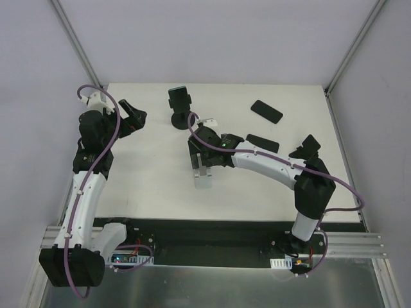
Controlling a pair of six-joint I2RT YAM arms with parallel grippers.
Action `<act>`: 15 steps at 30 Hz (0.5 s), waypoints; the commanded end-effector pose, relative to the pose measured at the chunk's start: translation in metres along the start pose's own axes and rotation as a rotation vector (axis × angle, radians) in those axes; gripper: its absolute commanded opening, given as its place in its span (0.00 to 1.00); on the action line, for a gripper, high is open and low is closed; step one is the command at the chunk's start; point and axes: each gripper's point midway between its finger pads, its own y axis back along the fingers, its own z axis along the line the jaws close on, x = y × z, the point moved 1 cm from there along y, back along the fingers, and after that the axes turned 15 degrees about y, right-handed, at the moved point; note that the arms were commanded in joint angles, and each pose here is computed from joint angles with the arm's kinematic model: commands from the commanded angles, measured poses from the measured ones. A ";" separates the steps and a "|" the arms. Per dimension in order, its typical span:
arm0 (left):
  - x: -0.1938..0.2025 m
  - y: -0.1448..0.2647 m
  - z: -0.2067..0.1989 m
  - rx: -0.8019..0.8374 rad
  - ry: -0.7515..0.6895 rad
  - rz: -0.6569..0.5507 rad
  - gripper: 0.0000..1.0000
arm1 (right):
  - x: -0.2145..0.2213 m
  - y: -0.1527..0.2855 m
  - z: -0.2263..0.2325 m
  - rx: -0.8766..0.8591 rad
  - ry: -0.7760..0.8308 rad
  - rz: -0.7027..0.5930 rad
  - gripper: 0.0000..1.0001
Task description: Place the phone on the phone stand
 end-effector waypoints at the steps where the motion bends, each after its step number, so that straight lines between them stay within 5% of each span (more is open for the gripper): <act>1: -0.014 0.001 0.004 0.018 0.035 -0.041 0.97 | -0.020 0.008 0.010 0.013 -0.035 -0.040 0.96; 9: -0.012 -0.012 0.023 0.009 0.158 0.013 0.96 | -0.021 -0.008 0.016 0.076 -0.026 -0.021 0.99; 15: -0.016 -0.019 0.037 0.001 0.244 0.031 0.94 | -0.021 -0.019 0.015 0.118 -0.030 -0.016 0.86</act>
